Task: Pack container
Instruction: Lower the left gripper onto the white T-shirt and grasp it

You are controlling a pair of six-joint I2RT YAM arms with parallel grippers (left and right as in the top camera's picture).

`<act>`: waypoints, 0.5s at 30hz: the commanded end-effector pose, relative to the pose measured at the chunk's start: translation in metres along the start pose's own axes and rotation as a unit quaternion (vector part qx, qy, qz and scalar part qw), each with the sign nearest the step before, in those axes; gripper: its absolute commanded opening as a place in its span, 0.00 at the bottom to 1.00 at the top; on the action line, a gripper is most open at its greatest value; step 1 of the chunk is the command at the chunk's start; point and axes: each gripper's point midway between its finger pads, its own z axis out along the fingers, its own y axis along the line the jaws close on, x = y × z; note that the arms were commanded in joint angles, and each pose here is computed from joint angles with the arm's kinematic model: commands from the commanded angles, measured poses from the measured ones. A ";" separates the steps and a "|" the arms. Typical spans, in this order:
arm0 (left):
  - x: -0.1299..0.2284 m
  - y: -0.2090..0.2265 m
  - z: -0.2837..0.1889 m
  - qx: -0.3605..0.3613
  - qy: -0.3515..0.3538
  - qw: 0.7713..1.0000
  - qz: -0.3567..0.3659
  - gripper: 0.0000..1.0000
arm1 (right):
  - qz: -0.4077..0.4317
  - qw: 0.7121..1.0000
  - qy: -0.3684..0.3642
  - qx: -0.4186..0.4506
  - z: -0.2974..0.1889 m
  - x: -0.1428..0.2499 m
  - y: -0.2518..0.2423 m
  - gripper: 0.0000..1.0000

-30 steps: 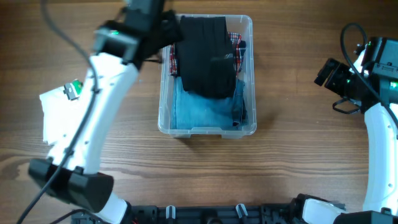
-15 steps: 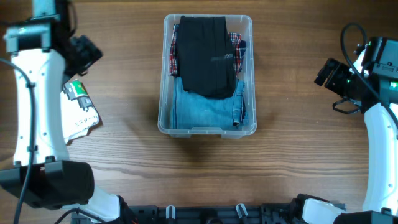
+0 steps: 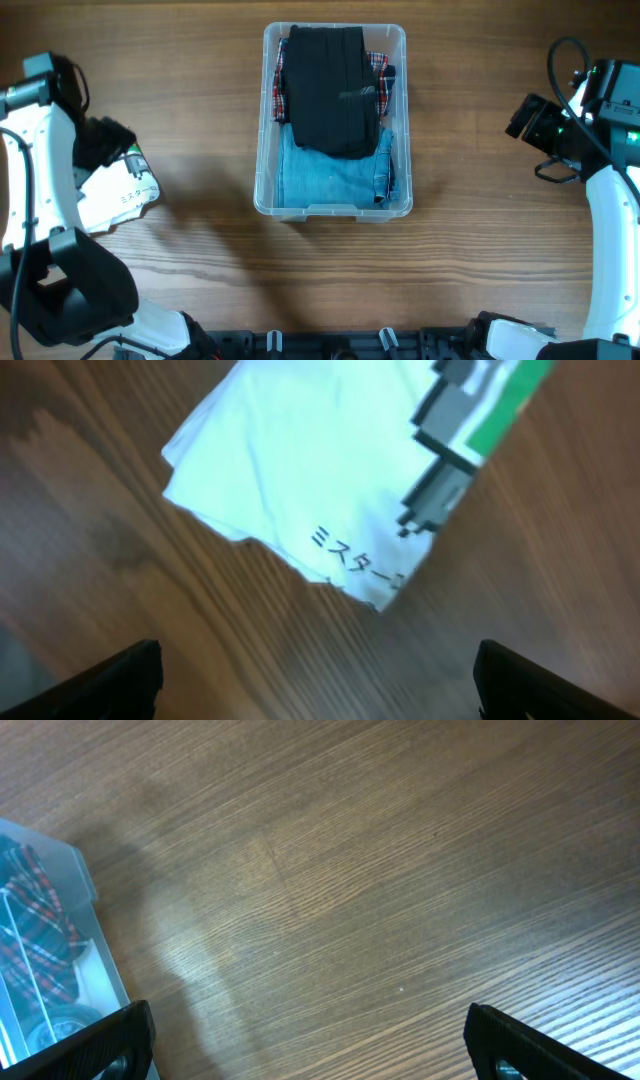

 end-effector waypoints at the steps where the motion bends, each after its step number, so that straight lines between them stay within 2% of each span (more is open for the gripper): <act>1: -0.005 0.018 0.019 -0.006 0.008 0.999 0.033 1.00 | 0.001 1.000 -0.006 0.005 -0.001 -0.005 -0.002 1.00; 8: -0.017 0.011 0.026 0.027 -0.009 0.994 0.110 1.00 | 0.002 1.000 -0.006 0.005 -0.001 -0.005 -0.002 1.00; 15: -0.032 0.002 0.032 0.038 -0.044 0.990 0.127 1.00 | 0.001 1.000 -0.006 0.005 -0.001 -0.005 -0.002 1.00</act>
